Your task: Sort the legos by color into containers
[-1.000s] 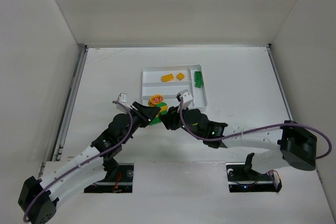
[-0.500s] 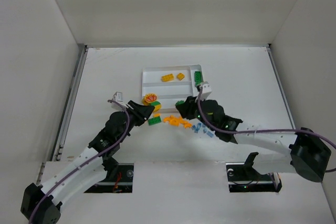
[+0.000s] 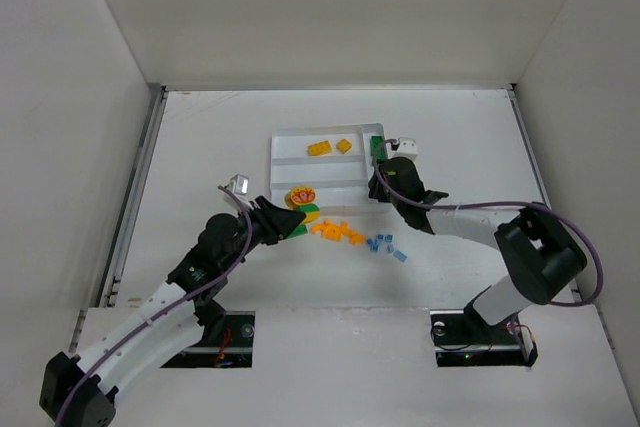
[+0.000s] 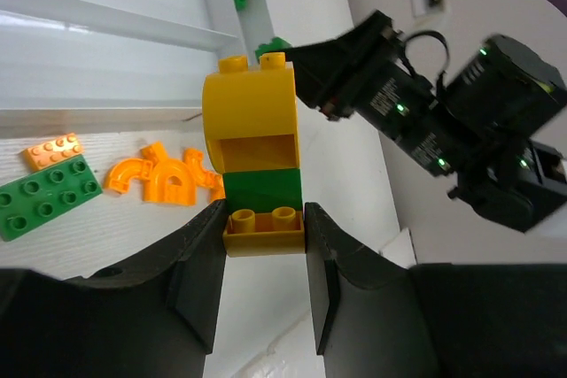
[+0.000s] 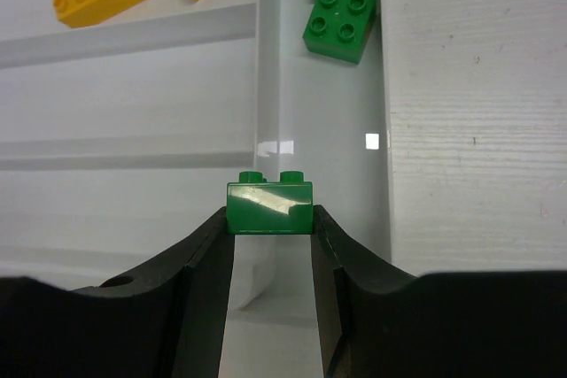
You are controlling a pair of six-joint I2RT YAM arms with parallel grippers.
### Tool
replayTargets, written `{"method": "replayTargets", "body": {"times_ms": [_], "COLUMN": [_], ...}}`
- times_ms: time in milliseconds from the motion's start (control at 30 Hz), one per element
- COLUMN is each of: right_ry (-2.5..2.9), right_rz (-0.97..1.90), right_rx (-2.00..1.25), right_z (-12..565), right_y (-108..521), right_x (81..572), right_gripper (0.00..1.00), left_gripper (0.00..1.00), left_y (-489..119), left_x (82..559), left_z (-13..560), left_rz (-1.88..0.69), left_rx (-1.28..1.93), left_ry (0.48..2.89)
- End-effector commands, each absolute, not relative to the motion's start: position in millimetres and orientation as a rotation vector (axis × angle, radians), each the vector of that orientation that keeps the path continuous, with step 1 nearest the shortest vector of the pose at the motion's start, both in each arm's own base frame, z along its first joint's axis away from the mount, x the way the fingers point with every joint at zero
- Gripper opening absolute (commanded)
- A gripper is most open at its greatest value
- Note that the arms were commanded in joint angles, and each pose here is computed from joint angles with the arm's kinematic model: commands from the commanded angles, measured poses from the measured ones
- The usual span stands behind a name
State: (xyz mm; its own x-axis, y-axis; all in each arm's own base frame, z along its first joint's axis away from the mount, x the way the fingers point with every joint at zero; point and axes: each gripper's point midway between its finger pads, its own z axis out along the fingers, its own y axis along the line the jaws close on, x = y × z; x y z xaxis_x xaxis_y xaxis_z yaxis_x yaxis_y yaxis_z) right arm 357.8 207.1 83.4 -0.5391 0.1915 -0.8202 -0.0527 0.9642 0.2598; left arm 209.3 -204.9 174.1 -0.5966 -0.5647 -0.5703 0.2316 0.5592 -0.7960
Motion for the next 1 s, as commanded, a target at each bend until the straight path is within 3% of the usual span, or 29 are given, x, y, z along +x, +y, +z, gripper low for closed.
{"method": "replayTargets", "body": {"times_ms": [0,100,267,367,567,800,967], "right_ry": [2.060,2.055,2.035,2.009,1.928,1.679,1.578], "right_rz": [0.273,0.240,0.222,0.249,0.427,1.042,1.335], "right_rx": [0.137,0.153,0.169,0.155,0.123,0.000,-0.145], "right_z": [100.7,97.6,102.1,117.3,160.4,246.0,274.2], "right_y": [203.0,199.8,195.8,197.8,217.3,275.5,309.7], "right_x": [382.2,386.7,391.2,387.9,354.0,284.0,246.8], "right_gripper": [0.33,0.35,0.64,0.74,0.77,0.85,0.91], "left_gripper": [0.13,0.13,0.13,0.13,0.13,0.13,0.13], "left_y": [-216.3,-218.4,-222.2,-223.3,-223.9,-228.0,-227.7], "left_x": [200.3,195.3,184.9,180.4,173.2,160.5,153.7], "left_z": [203.9,203.0,201.7,200.1,202.3,221.6,236.3], "left_rz": [-1.237,-1.256,-1.293,-1.312,-1.350,-1.438,-1.483], "left_rx": [-0.135,-0.109,-0.061,-0.056,-0.056,-0.031,-0.028], "left_ry": [1.823,1.826,1.835,1.834,1.811,1.734,1.690]}}
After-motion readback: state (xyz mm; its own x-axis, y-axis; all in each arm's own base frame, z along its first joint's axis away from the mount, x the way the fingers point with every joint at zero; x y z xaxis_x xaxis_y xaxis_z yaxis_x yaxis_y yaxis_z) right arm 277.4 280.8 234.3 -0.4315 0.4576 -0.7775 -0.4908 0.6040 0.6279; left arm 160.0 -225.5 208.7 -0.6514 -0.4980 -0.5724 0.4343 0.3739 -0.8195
